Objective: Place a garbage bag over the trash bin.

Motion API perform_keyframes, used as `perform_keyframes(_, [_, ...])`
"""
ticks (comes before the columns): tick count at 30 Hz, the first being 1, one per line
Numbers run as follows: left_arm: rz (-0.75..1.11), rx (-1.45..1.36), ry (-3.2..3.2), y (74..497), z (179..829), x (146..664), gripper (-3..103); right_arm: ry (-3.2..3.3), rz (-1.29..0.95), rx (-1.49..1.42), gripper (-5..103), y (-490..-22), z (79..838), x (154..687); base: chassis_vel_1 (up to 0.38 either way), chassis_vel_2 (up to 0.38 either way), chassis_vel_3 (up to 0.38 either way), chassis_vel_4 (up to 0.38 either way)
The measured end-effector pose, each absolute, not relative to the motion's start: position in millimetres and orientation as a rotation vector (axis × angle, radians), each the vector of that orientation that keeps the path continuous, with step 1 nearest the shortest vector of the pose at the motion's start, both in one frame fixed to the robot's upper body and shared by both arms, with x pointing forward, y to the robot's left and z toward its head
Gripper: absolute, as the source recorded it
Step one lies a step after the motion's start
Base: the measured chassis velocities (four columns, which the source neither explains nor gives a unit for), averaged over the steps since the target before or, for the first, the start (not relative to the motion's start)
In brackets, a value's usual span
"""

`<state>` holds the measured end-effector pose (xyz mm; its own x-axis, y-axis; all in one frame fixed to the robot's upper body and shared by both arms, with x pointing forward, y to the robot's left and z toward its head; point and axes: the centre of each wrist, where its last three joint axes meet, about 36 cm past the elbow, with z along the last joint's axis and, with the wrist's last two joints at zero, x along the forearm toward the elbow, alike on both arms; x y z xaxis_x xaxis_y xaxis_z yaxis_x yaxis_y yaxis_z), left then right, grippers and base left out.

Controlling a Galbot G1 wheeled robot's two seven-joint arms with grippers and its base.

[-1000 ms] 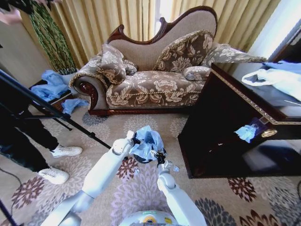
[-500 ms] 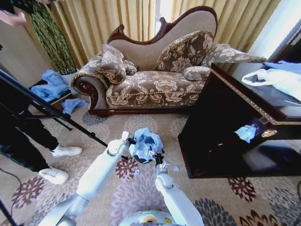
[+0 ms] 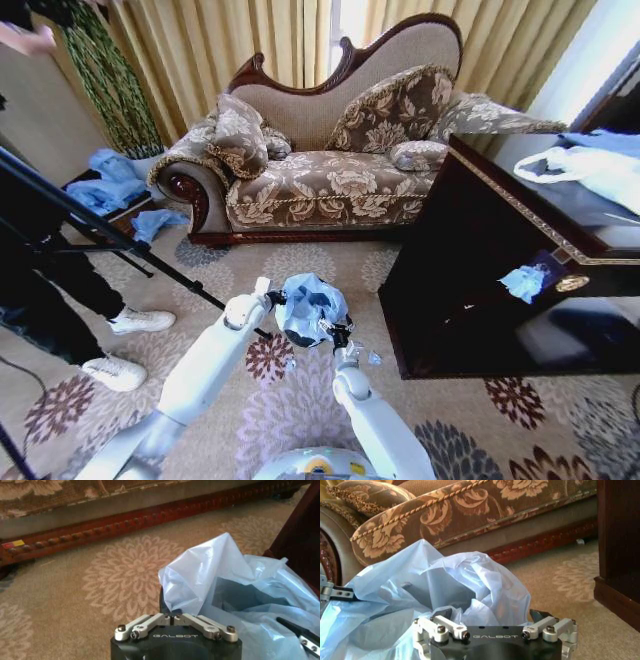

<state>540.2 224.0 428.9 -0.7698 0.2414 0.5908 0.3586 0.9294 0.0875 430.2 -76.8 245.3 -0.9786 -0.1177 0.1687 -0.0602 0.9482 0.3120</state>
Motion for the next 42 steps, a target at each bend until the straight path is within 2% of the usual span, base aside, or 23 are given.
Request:
perform_keyframes(18, [-0.258,-0.294,-2.474,257.9,401.5,545.0,0,-2.914,-0.461,0.143,100,-74.5,245.6,430.7,0.0,0.0,0.0,0.0])
perform_keyframes(40, [-0.226,-0.245,-2.506,272.3,352.1,570.1,-2,-2.912,-0.465,0.151,100,-72.1,244.5,430.4,0.0,0.0,0.0,0.0])
perform_keyframes(42, [-0.222,-0.262,-2.538,270.4,350.0,568.6,8,-2.911,-0.465,0.151,100,-72.2,244.2,430.4,0.0,0.0,0.0,0.0])
